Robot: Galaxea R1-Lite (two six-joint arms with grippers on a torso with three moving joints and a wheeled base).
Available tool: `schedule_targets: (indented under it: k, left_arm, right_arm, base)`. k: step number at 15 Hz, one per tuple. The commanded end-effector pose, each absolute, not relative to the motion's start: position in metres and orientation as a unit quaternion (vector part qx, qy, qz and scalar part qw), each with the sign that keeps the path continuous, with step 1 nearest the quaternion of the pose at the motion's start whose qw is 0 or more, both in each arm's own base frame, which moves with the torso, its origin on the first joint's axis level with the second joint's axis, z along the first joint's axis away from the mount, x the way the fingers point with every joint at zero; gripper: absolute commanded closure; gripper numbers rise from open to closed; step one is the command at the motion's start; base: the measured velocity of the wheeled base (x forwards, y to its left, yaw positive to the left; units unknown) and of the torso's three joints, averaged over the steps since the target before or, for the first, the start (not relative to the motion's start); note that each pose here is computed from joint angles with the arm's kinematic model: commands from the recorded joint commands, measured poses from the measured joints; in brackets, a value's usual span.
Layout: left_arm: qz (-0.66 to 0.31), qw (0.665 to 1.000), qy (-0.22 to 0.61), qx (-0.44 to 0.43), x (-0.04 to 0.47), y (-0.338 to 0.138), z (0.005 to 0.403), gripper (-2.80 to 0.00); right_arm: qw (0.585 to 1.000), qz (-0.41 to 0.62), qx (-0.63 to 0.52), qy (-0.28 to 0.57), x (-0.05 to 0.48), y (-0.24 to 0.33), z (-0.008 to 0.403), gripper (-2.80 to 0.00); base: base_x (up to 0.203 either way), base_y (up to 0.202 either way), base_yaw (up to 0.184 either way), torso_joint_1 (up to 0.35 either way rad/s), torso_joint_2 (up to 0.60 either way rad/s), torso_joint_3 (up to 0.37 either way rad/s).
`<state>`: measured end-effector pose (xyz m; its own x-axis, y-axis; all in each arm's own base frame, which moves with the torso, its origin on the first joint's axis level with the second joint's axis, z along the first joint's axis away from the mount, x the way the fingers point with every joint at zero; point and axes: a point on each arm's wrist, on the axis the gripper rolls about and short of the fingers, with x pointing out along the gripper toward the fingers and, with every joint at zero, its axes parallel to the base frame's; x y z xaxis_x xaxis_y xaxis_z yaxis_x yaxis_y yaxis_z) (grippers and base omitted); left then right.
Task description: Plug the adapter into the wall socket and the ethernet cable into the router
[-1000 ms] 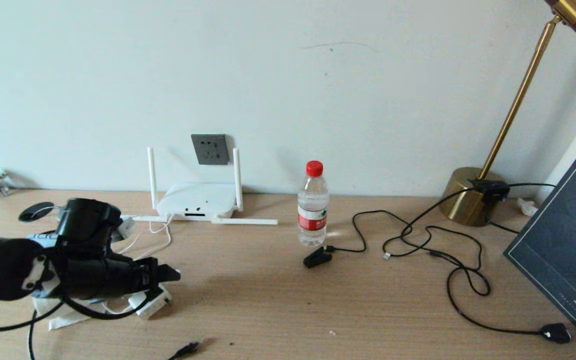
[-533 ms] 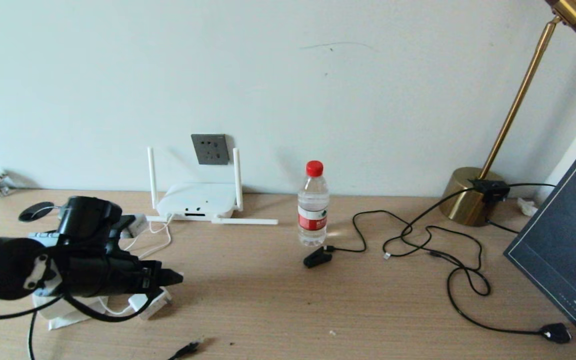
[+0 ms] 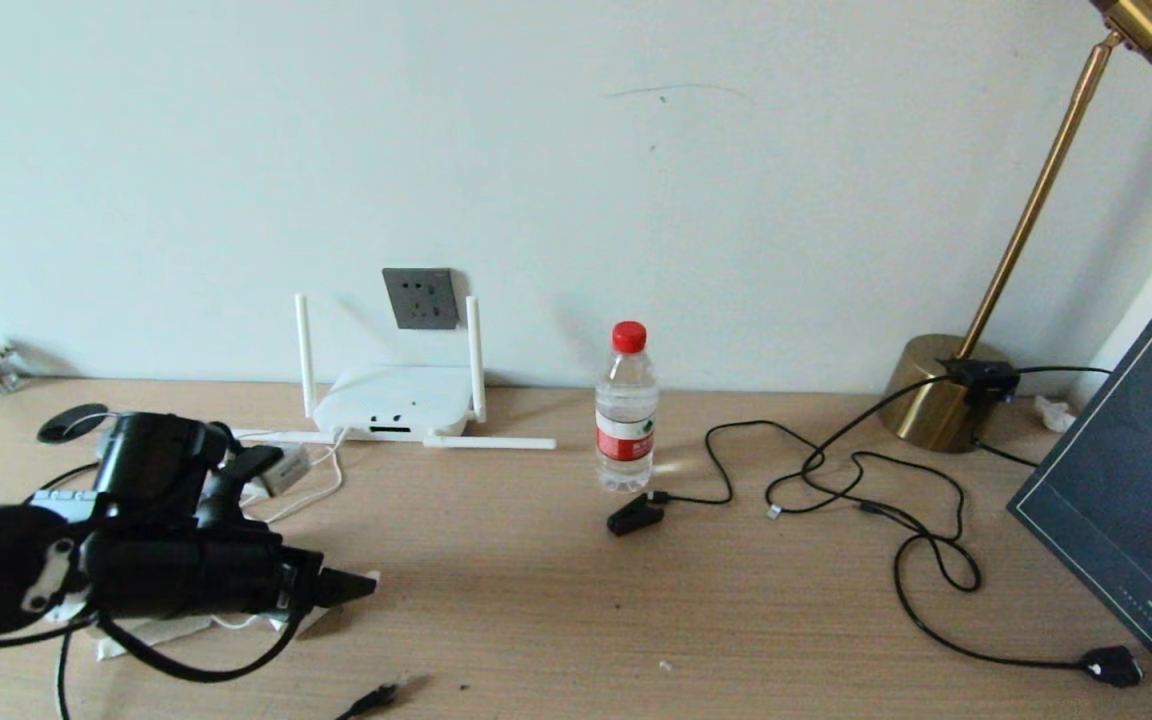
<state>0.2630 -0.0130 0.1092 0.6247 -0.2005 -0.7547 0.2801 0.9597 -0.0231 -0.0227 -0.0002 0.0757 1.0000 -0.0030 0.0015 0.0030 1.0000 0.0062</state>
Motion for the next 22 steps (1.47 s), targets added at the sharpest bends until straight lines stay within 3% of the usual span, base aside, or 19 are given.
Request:
schedule_targets:
  k: [1,16,17,22]
  left_arm:
    - [-0.142,0.9,0.409,0.06,0.255,-0.008,0.11,-2.8]
    - [-0.147,0.885,0.426,0.114,0.237,-0.005,0.098,-2.8]
    - [-0.147,0.888,0.421,0.115,0.239,-0.005,0.098,0.0]
    - [-0.141,0.889,0.419,0.117,0.244,-0.006,0.091,0.0]
  right_arm:
    - [1.0,-0.002,0.003,-0.001,-0.023,0.0,0.076,0.0]
    - [1.0,-0.002,0.003,-0.001,-0.023,0.0,0.076,0.0]
    - [1.0,-0.002,0.003,-0.001,-0.023,0.0,0.076,0.0]
    - [1.0,-0.002,0.003,-0.001,-0.023,0.0,0.076,0.0]
  base:
    - [0.0,0.0,0.0,0.0,0.0,0.0]
    - [0.0,0.0,0.0,0.0,0.0,0.0]
    - [0.0,0.0,0.0,0.0,0.0,0.0]
    - [0.0,0.0,0.0,0.0,0.0,0.0]
